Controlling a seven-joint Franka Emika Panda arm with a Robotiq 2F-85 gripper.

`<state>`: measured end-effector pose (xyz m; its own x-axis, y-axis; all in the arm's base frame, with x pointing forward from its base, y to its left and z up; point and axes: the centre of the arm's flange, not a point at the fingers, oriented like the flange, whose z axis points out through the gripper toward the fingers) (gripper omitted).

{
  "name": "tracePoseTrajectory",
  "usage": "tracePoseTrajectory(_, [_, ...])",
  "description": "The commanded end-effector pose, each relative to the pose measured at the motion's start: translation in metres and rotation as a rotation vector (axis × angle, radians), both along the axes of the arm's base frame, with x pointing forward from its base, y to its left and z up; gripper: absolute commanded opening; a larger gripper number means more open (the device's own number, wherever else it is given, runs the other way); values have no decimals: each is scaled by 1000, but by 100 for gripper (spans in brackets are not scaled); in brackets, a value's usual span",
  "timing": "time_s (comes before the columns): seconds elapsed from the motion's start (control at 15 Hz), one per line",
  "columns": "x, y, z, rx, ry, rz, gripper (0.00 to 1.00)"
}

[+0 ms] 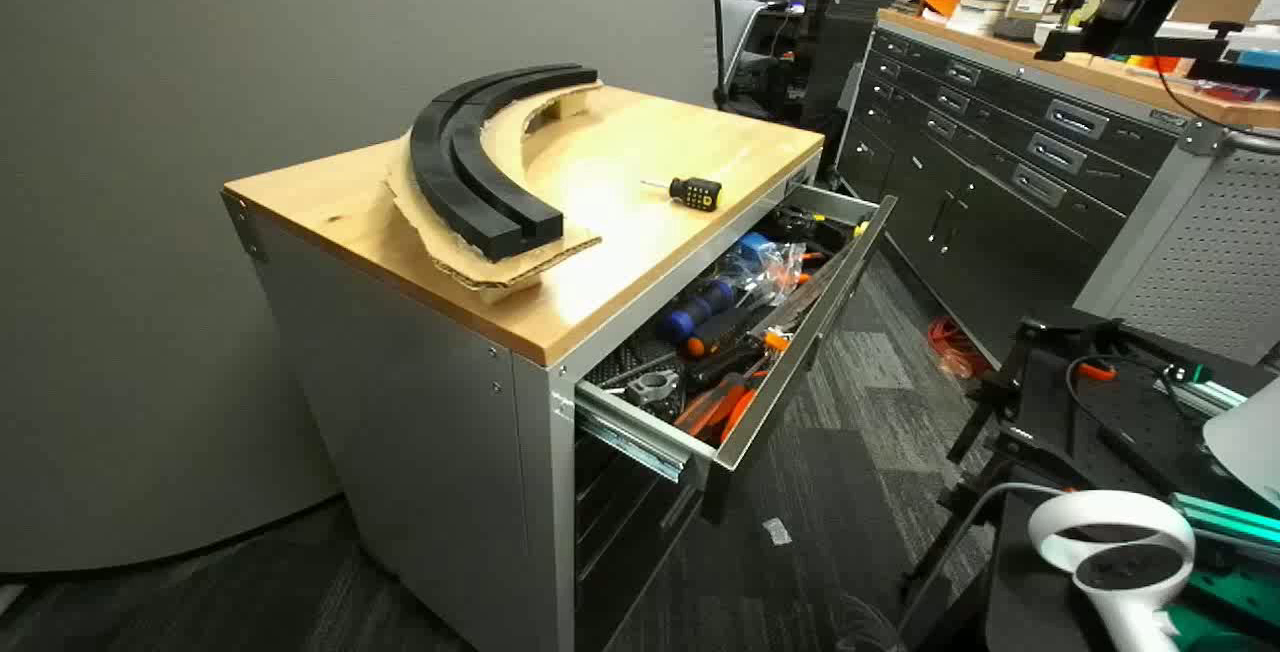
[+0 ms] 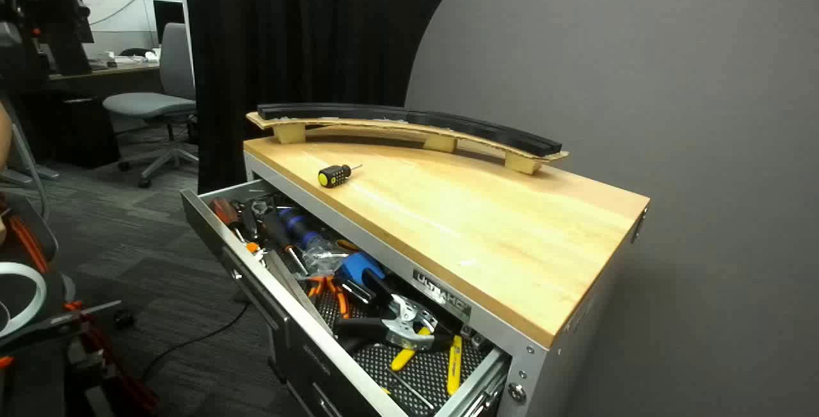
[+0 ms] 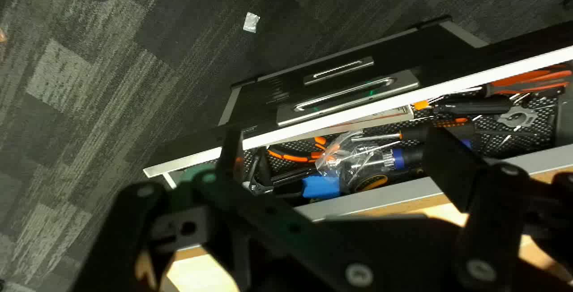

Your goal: Put the screwdriver in the drawer and close it

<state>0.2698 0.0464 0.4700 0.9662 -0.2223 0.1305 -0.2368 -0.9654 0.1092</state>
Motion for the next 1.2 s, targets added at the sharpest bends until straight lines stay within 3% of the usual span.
tracePoseTrajectory(0.0, [0,0,0,0,0,0,100])
tracePoseTrajectory(0.53, [0,0,0,0,0,0,100])
tracePoseTrajectory(0.8, [73,28,-32,27,9,62,100])
tracePoseTrajectory(1.13, [135,68,-76,48,28,208,100])
